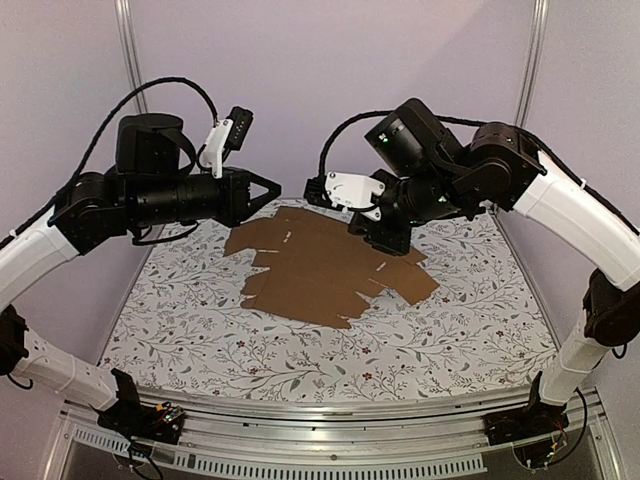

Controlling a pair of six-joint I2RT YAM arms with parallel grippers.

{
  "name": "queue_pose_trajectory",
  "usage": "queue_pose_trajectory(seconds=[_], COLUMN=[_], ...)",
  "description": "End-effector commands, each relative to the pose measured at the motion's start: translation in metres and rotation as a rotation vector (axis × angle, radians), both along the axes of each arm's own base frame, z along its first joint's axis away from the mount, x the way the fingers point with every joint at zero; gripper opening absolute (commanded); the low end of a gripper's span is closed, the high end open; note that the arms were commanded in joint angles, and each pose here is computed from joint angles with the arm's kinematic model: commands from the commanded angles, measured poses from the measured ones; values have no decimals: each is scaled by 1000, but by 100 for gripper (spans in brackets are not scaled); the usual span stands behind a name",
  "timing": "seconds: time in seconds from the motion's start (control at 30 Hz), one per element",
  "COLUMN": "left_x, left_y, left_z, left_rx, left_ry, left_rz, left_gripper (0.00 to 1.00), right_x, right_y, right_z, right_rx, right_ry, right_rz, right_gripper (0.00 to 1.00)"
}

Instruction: Fold the paper box

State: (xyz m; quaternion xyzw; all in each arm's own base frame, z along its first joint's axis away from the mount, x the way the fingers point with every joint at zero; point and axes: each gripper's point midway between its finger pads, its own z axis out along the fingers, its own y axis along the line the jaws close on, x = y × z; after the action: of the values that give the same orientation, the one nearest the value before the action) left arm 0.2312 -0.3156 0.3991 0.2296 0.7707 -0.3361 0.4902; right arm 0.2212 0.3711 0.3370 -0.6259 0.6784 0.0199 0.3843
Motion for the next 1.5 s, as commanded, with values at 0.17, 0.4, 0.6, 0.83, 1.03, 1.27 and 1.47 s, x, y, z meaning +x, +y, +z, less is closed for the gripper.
queue_pose_trajectory(seconds=[0.17, 0.4, 0.6, 0.83, 1.03, 1.27, 1.47], left_x=[-13, -19, -23, -23, -21, -17, -7], left_y=[-17, -22, -24, -26, -30, -33, -31], left_z=[-26, -25, -27, -18, -16, -21, -27], left_rx=[76, 82, 98, 99, 104, 108, 117], left_ry=[117, 134, 152, 146, 148, 166, 164], left_rz=[-103, -141, -155, -158, -157, -140, -82], left_gripper=[0, 0, 0, 0, 0, 0, 0], right_x=[2, 13, 16, 15, 13, 14, 8], right_y=[3, 5, 9, 13, 16, 18, 26], right_z=[33, 36, 35, 33, 29, 34, 37], right_rx=[104, 122, 143, 145, 138, 171, 226], right_ry=[-63, -76, -57, -54, -54, -49, -6], right_rz=[-57, -127, -163, -170, -169, -191, -183], right_gripper=[0, 0, 0, 0, 0, 0, 0])
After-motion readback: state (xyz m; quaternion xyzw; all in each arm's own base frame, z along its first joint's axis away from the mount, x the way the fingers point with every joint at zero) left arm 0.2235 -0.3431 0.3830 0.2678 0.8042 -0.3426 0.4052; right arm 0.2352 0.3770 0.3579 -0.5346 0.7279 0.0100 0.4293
